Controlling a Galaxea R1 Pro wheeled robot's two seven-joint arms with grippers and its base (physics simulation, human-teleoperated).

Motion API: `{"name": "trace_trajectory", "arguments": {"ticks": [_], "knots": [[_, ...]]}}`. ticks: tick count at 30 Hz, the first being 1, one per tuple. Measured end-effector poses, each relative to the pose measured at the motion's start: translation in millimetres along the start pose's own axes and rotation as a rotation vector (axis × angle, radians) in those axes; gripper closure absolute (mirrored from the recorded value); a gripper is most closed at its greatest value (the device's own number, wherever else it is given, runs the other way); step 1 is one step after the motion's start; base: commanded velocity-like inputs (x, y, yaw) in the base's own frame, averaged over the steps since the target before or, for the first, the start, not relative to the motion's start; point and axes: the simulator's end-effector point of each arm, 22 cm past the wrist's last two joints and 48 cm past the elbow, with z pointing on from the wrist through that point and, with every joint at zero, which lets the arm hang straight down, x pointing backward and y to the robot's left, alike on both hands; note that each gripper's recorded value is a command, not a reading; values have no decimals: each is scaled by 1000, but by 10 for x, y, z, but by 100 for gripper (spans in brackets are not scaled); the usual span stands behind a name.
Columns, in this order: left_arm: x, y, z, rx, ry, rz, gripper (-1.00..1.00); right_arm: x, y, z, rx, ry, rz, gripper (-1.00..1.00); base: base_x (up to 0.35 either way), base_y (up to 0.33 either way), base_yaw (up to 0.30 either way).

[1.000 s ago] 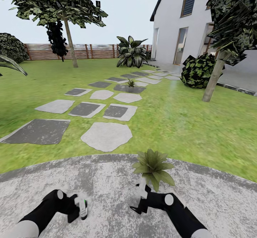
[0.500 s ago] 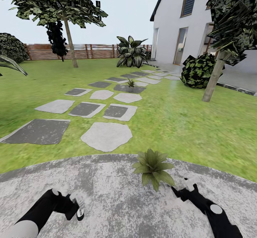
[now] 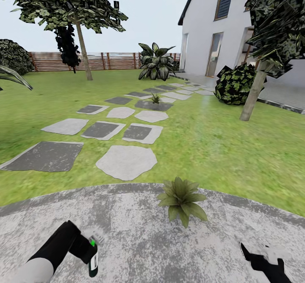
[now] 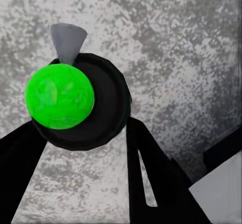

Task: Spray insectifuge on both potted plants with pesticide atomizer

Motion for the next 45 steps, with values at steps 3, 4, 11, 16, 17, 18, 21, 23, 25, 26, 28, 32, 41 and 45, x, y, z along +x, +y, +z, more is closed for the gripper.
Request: {"name": "trace_trajectory", "arguments": {"ticks": [3,4,11,16,17,18,21,23,25,26,28,32,41,45], "knots": [[-53,-68,-41,36,2,-7,100,47,-87,-44,27,3,23,-100,0,0,0],[-99,-81,-73,47,-3,-8,100,64,-102,-57,33,4,28,-100,0,0,0],[-264,-42,-239,45,25,-40,100,212,-116,-147,43,26,37,-100,0,0,0],[-455,-8,-343,20,27,-9,100,254,-196,-192,70,28,58,-100,94,0,0],[-508,-15,-366,18,26,-9,100,275,-241,-217,84,29,69,-100,243,0,0],[-550,-33,-379,17,28,-10,100,298,-291,-245,101,30,82,-100,277,0,0],[-605,-64,-395,3,47,10,100,356,-394,-310,136,32,112,-100,305,0,0],[-638,-119,-383,-6,64,39,100,384,-462,-346,162,32,127,-100,327,0,0],[-701,-169,-387,-8,66,55,100,400,-529,-367,191,33,133,-100,333,0,0],[-766,-188,-409,-10,62,62,100,411,-582,-382,215,35,135,-100,332,0,0],[-889,-198,-468,-17,56,63,100,434,-687,-413,265,39,137,-100,324,0,0],[-994,-250,-539,-16,68,30,100,484,-859,-472,360,51,137,-100,318,0,0],[-1020,-495,-513,0,131,121,100,817,-622,-453,372,114,200,-100,224,0,-88],[-1001,-528,-513,14,138,127,100,833,-599,-447,367,118,201,-100,21,0,-269]]}}
